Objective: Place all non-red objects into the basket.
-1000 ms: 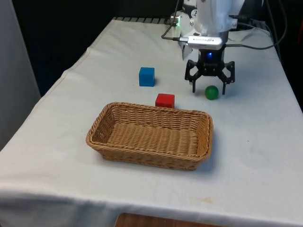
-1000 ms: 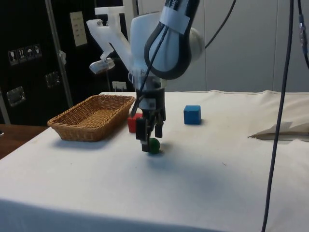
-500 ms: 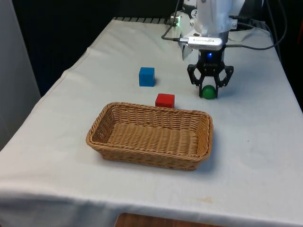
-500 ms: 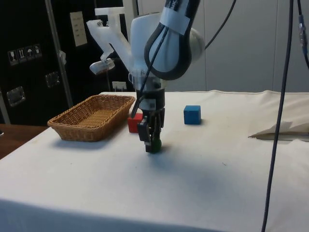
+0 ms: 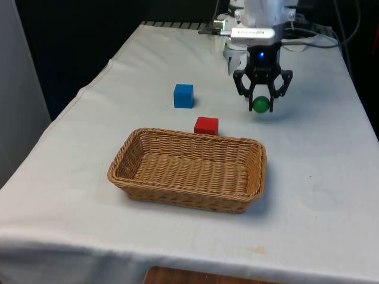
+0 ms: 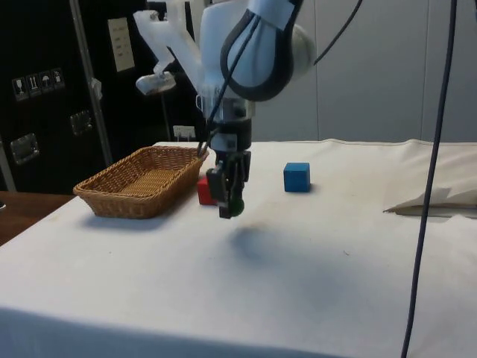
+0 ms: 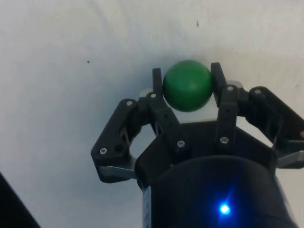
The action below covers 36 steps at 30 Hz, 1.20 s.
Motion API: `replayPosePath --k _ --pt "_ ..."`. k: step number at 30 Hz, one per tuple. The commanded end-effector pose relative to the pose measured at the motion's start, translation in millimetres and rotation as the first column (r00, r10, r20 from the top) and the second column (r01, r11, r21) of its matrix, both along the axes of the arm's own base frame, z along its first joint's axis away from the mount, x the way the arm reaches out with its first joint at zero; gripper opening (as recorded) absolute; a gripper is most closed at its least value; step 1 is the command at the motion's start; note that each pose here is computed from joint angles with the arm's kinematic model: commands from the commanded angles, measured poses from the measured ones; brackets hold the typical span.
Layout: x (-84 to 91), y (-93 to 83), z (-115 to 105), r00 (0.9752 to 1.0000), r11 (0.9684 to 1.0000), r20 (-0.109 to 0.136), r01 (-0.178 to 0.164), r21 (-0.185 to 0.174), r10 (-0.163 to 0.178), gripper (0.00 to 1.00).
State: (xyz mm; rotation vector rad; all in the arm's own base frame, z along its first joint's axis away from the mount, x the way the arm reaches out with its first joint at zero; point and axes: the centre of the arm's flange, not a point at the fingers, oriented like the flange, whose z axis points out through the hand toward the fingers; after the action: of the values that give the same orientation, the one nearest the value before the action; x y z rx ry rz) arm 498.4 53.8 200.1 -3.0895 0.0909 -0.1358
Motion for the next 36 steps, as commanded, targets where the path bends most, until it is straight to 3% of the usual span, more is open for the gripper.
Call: replayPosePath --k 1,19,27,28,36 --pt "0.2 -0.9 3.8 1.0000 1.0000 0.001 0.000 0.002 0.000 0.00" --pt "3.8 -17.8 63.3 0.9998 0.9994 0.017 -0.004 0.033 0.003 0.00" --pt "4.9 -37.8 92.9 0.9998 0.9996 0.021 -0.004 0.026 0.003 0.00" --pt "5.0 -33.9 91.3 0.9996 0.9994 0.027 -0.006 0.034 0.005 0.00" --pt "12.4 -58.6 116.1 0.9998 0.9999 0.020 0.003 0.013 -0.004 0.00"
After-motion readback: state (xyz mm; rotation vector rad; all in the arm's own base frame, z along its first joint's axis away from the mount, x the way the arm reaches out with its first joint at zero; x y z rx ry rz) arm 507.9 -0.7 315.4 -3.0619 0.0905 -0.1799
